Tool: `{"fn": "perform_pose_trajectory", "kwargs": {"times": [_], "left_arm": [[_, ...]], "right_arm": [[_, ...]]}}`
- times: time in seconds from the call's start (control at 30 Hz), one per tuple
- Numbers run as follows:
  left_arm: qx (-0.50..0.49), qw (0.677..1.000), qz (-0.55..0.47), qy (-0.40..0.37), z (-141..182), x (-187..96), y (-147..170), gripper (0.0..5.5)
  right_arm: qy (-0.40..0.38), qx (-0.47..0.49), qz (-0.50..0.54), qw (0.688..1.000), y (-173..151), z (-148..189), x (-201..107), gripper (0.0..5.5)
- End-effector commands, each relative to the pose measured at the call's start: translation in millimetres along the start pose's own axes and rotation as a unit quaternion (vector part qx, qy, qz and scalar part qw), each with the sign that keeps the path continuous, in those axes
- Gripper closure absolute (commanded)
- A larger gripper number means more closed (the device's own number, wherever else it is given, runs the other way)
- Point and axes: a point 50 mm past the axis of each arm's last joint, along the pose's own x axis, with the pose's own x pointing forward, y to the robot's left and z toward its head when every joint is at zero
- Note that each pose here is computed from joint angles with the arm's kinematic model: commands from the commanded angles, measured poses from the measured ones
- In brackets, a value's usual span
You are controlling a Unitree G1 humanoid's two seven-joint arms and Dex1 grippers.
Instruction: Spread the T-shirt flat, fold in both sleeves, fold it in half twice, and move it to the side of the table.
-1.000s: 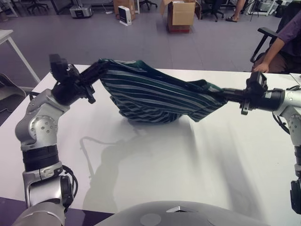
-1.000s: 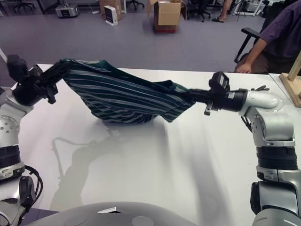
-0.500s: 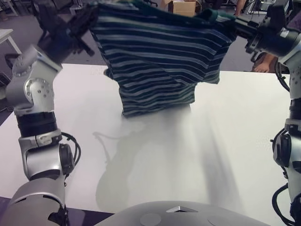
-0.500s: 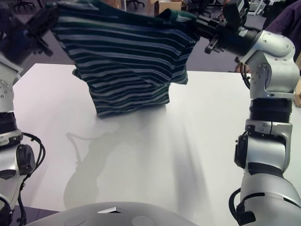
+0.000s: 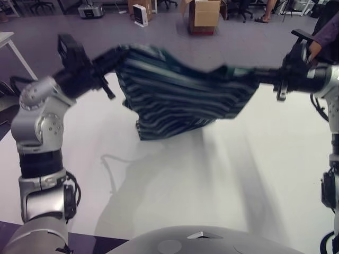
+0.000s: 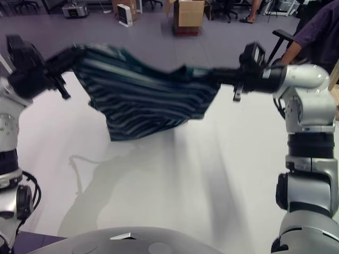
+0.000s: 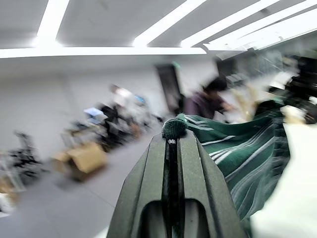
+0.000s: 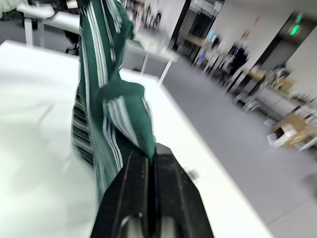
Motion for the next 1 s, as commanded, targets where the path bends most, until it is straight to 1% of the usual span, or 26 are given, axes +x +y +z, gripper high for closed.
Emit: {"fn": "perform_pose_trajectory", "kwargs": {"times": [0.03,0.1,0.17,0.27,0.37,0.43,0.5,0.53,0.57,0.6,0.67,0.77,0.83,0.9,0.93,0.97,1.0], "left_arm": [[-0.09,0.985,-0.113,0.09,-40,-14,-81,5.48],[-0.121,0.972,-0.154,0.13,-52,-21,-111,5.48],[-0.136,0.96,-0.172,0.175,-67,-29,-128,5.48],[-0.131,0.944,-0.187,0.239,-91,-41,-144,5.48],[-0.132,0.933,-0.17,0.29,-112,-62,-150,5.48],[-0.145,0.926,-0.172,0.304,-119,-72,-164,5.48],[-0.164,0.918,-0.199,0.301,-118,-72,-182,5.48],[-0.175,0.913,-0.214,0.3,-116,-72,-190,5.17],[-0.182,0.907,-0.229,0.303,-114,-73,-196,5.05],[-0.189,0.899,-0.246,0.311,-112,-76,-201,4.8],[-0.205,0.881,-0.275,0.327,-106,-84,-206,4.51],[-0.237,0.854,-0.312,0.342,-92,-95,-202,4.0],[-0.22,0.852,-0.31,0.359,-87,-98,-181,3.75],[-0.194,0.874,-0.278,0.348,-78,-92,-150,3.47],[-0.187,0.886,-0.265,0.332,-70,-87,-137,3.22],[-0.181,0.902,-0.25,0.302,-59,-79,-122,3.01],[-0.168,0.921,-0.228,0.269,-51,-70,-105,2.88]], "right_arm": [[0.08,0.043,0.069,0.993,45,-35,-2,5.5],[0.11,0.056,0.088,0.988,61,-50,-3,5.5],[0.145,0.061,0.112,0.981,73,-63,-4,5.5],[0.214,0.069,0.181,0.957,98,-87,-13,5.5],[0.271,0.086,0.232,0.93,119,-106,-32,5.5],[0.296,0.087,0.253,0.917,132,-117,-38,5.5],[0.303,0.083,0.26,0.913,142,-123,-37,5.5],[0.301,0.081,0.257,0.915,143,-124,-35,5.19],[0.295,0.085,0.256,0.917,144,-122,-33,5.07],[0.285,0.091,0.253,0.92,143,-118,-32,4.81],[0.263,0.108,0.25,0.925,138,-107,-33,4.5],[0.23,0.134,0.258,0.929,125,-84,-39,3.9],[0.201,0.13,0.23,0.943,105,-71,-37,3.62],[0.182,0.118,0.185,0.959,88,-68,-31,3.29],[0.179,0.107,0.156,0.965,81,-72,-26,3.01],[0.187,0.095,0.122,0.97,75,-83,-18,2.79],[0.195,0.091,0.098,0.972,74,-94,-9,2.76]]}}
